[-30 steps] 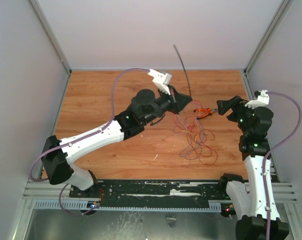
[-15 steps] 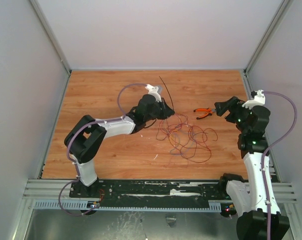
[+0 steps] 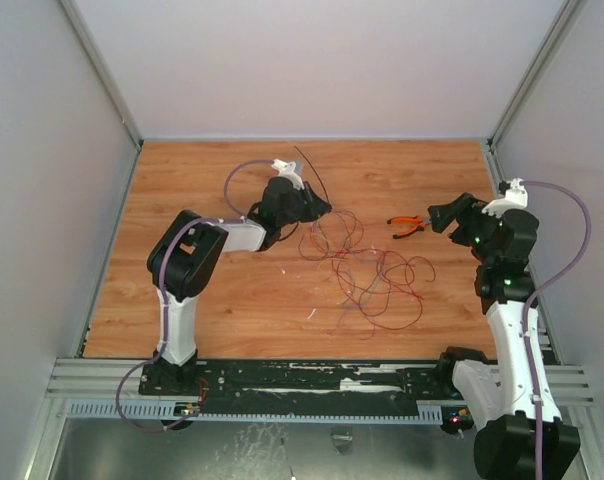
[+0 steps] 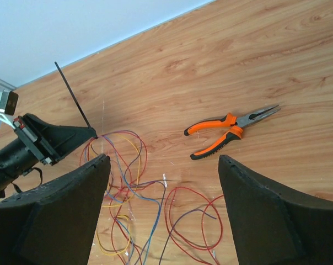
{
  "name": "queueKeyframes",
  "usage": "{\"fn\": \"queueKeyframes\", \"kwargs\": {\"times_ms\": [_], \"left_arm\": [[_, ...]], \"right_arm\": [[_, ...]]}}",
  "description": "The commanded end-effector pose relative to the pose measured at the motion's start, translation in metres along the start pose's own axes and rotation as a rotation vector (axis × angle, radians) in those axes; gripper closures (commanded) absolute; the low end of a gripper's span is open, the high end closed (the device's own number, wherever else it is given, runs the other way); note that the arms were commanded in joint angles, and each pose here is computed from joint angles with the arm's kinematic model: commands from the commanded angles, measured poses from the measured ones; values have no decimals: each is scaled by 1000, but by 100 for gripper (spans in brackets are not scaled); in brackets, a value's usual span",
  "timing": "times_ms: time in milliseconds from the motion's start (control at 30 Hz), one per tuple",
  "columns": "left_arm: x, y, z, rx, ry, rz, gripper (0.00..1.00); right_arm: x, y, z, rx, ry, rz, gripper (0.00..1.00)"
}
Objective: Zip-tie the wires
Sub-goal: Place the cable at the center of the board.
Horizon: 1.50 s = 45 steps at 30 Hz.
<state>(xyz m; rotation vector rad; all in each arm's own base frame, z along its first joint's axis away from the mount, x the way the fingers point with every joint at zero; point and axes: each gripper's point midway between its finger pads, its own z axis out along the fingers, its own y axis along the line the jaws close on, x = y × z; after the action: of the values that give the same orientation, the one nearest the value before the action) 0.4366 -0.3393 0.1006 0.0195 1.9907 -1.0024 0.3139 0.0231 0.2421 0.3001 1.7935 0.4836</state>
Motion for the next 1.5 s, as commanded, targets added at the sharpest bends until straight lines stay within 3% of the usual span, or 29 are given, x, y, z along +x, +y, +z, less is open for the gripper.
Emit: {"fn": "queueKeyframes", "kwargs": {"times_ms": [0,167,367,567,967,1067,1133,1167,1333,1467], "left_arm": [[-23,14,16,-1,-39,38,100],[-27,58,24,-80,-42,24,100],[-27,87,30,-118,-41,8,89],[-36,91,31,-117,-53,20,75],[-59,78,2,-145,-73,64,35],[-62,74,-13,-157,-89,65,20],[-60,70,-25,-157,-91,56,4],[-59,68,-30,-150,-91,50,2],[-64,50,-66,-109,-127,29,2],[-89,25,-103,-73,-229,44,2]], "right_arm": [[-2,-2,1,-3,-3,-21,19],[1,-6,4,3,4,-32,19],[6,-10,9,9,20,-38,19],[8,-13,12,11,25,-39,18],[10,-16,13,21,33,-58,17],[8,-18,11,38,33,-66,16],[9,-20,10,46,43,-75,15],[9,-19,10,46,47,-79,14],[8,-24,7,64,37,-89,8],[19,-35,7,87,1,-83,3]]}}
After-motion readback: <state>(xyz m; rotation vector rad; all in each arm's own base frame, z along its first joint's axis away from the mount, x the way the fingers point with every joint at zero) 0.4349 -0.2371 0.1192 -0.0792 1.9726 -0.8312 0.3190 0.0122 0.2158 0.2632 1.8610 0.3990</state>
